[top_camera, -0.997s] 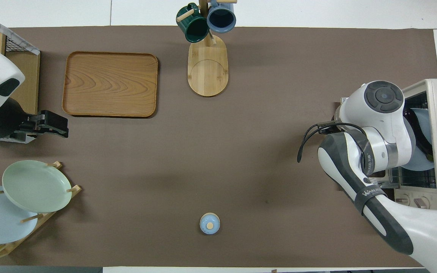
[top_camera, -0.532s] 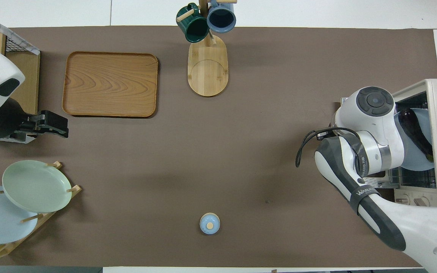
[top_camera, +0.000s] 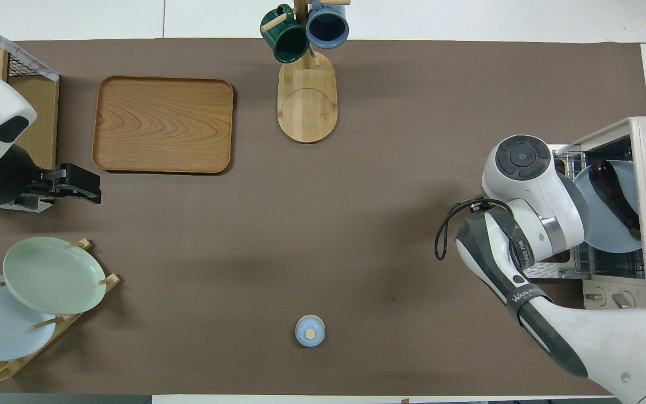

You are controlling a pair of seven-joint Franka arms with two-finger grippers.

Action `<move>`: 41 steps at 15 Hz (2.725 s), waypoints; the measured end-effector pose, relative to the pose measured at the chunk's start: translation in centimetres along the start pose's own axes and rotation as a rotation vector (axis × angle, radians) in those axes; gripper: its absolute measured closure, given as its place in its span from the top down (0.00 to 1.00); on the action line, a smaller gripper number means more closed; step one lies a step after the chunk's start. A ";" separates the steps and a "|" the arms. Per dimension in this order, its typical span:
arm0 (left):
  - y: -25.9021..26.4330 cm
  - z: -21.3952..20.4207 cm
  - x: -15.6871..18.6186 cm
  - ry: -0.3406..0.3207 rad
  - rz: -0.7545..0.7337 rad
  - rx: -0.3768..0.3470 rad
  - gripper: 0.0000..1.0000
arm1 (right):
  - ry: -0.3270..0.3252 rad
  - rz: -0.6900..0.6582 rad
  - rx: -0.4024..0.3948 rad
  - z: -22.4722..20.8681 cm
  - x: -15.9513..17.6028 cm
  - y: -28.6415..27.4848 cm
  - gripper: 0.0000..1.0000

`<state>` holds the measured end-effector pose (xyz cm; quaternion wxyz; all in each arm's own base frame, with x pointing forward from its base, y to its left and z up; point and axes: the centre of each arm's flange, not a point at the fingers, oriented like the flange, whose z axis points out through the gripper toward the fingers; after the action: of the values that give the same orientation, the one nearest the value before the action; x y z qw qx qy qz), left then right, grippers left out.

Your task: Put eggplant into oven

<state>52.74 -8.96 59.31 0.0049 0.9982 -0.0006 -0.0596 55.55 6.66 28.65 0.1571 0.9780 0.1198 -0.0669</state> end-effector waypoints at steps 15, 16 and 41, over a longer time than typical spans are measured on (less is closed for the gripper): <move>0.0 0.0 0.0 0.000 0.000 0.000 1.00 | -0.004 -0.033 0.084 -9.5 -2.4 8.5 0.01; 0.0 0.0 0.0 0.000 0.000 0.000 1.00 | -0.001 -0.027 0.084 -10.1 -2.9 9.6 0.01; 0.0 0.0 0.0 0.000 0.000 0.000 1.00 | -0.042 0.022 0.233 -27.2 -6.9 18.9 0.01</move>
<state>52.74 -8.96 59.31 0.0049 0.9982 -0.0006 -0.0596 56.23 -3.42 60.95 0.0453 0.9893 0.0970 -0.0989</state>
